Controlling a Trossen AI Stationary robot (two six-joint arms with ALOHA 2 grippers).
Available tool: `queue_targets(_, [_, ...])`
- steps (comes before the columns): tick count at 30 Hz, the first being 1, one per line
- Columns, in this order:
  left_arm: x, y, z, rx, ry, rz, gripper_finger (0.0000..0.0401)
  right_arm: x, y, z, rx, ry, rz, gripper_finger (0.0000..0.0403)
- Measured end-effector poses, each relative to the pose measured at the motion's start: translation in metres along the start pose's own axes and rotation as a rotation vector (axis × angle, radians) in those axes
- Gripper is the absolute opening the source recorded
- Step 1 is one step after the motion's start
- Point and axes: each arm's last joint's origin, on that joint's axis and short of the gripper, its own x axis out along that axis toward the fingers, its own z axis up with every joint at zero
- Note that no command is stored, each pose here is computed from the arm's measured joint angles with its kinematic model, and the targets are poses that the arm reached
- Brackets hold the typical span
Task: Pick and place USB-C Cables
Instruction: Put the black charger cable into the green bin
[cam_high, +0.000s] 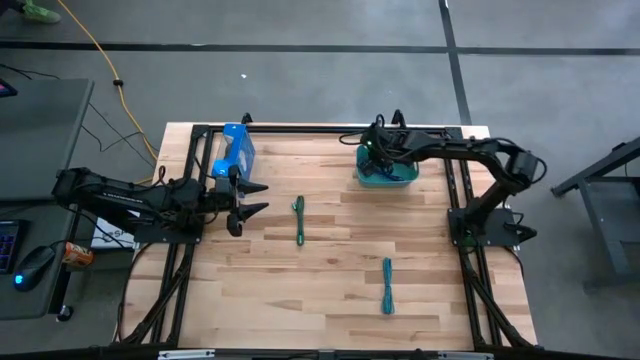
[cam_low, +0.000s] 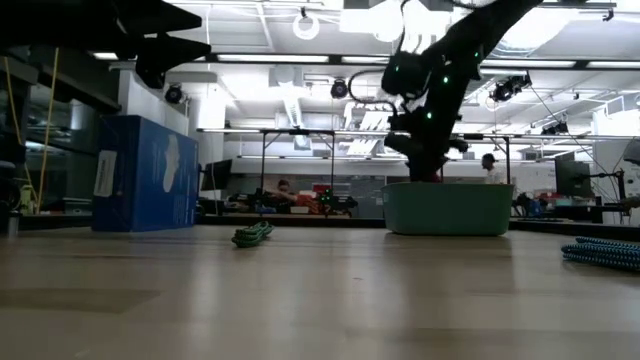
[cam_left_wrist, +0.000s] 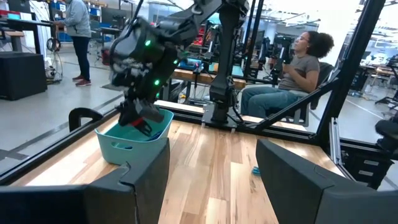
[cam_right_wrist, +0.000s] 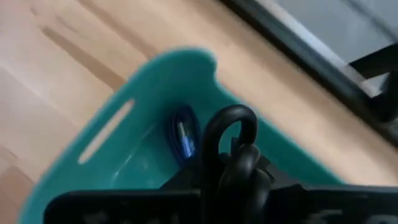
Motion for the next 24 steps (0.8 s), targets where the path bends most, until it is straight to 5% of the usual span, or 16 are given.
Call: queue_targets(24, [0.0,0.0,0.0,0.0,0.0,0.0,0.0221,0.025,-0.007,-0.008,0.037,0.151,0.041,0.0042])
